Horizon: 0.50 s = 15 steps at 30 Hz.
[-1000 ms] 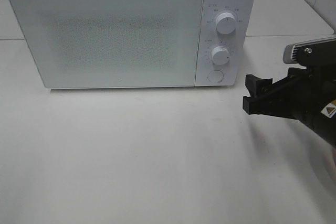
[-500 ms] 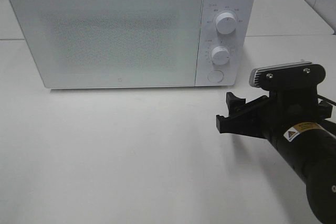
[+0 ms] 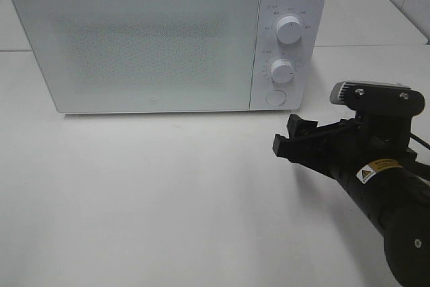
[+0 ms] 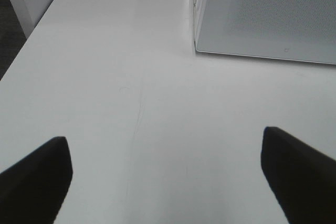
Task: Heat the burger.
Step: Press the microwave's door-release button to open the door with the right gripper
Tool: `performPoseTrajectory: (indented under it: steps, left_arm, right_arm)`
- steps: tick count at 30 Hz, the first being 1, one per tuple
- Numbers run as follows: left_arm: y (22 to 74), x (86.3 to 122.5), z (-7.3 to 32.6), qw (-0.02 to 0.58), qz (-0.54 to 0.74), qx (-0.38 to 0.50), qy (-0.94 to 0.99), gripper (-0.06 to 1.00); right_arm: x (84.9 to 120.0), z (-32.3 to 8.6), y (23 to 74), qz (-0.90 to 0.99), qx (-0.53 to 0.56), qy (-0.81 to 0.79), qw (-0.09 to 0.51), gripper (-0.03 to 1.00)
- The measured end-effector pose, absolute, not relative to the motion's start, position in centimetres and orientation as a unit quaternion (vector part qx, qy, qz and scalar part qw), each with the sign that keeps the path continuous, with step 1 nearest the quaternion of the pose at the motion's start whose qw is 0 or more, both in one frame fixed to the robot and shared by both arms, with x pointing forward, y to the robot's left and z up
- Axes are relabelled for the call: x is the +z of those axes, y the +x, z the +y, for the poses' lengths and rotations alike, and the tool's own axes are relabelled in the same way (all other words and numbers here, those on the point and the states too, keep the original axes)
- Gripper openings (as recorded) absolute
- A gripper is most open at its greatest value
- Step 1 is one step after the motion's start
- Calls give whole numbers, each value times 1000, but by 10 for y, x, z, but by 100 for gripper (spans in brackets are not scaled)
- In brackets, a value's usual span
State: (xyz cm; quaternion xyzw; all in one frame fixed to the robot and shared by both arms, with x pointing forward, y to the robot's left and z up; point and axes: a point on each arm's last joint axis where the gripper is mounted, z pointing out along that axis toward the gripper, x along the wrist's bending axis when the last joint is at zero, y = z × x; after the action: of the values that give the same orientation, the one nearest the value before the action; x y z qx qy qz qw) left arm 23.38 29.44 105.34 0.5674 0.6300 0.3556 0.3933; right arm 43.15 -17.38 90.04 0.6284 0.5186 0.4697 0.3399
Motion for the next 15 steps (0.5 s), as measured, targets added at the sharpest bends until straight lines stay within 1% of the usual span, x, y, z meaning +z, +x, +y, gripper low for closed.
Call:
performPoseTrajectory:
  steps: [3,5,6,7,8,11,13,14,15]
  left_arm:
    - [234,1053,294,393,630,356,567,89]
    - [234,1053,294,393,630,356,567,89]
    - [234,1053,294,393,630,356,567,89]
    - [234,1053,294,393,630,356,567,89]
    - [234,1053,294,393,630,356,567,89]
    - [234,1053,294,393,630,356,567,89]
    - [234,1053,294,393,630,356,567,89]
    - [234,1053,294,393,630,356,567,89]
    - [234,1053,294,393,630,356,567,89]
  right_arm:
    - [900,-174,432,498,480,645,325,69]
    - [900,-174,432,407,520,706,257,62]
    - [900,-174,432,407,520,706,257,62]
    - [900,-174,432,382,528,720,239,59]
    - [900,-174,432,337,542,742,206,53]
    - [900,-174,432,318,547,750,192,51]
    - [900,-174,432,233,565,781,130,36]
    - [900,-174,432,233,565,781,130,36]
    - [900,-174,432,213,568,787,115,31]
